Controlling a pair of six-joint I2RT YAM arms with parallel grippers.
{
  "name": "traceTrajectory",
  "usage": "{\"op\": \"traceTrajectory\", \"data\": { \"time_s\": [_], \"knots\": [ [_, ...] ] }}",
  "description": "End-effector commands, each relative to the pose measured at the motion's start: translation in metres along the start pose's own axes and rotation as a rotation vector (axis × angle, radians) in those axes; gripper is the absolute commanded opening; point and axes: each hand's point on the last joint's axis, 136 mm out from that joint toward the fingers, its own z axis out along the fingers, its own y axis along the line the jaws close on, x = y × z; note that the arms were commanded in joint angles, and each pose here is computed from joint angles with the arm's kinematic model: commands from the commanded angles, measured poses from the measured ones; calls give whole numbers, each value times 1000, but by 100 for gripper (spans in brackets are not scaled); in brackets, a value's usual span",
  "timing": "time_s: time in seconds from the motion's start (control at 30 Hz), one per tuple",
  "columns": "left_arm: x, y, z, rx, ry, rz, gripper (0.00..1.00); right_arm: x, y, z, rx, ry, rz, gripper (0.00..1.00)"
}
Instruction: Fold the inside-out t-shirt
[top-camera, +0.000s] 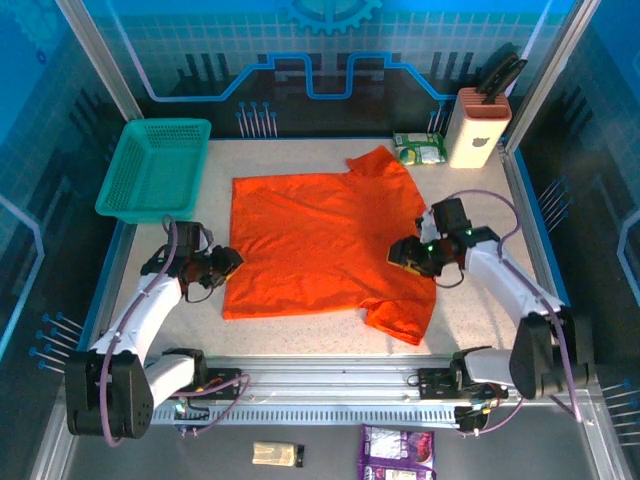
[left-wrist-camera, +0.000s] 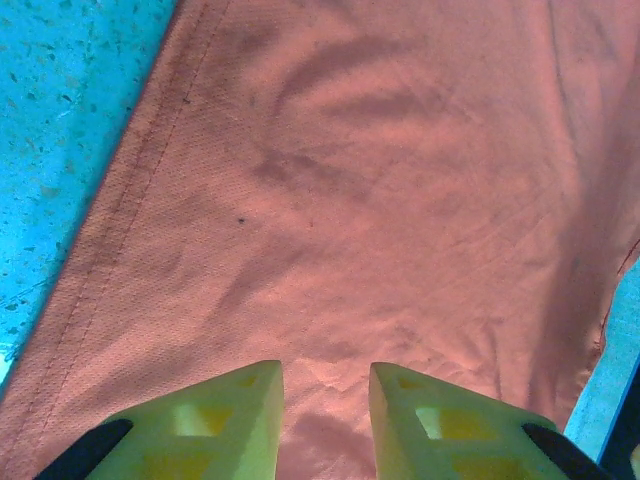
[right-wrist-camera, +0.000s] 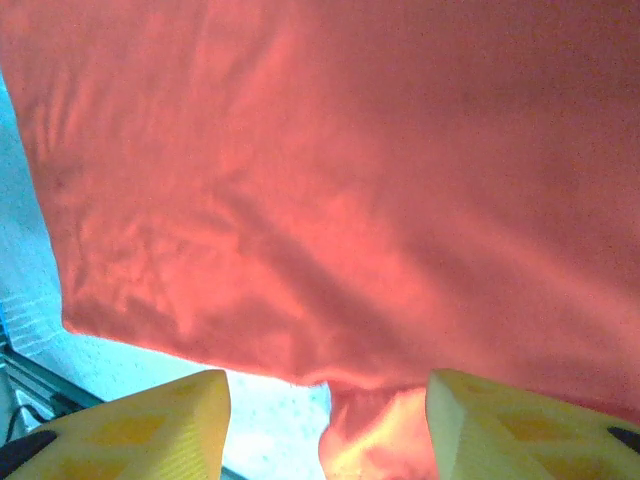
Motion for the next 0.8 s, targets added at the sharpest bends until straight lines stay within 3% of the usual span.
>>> {"op": "traceTrajectory", "data": {
  "time_s": [0.0,0.4,0.77],
  "knots": [
    [16,9,-1,4,46,-36,29,37,-13,3,60,44,56,55],
    [29,18,-6,19,34,-63,29,117,-41,6,133,143,113,55],
    [34,26,-1,10,45,-76,29,151,-55,9,195,241,114,55]
  ]
}}
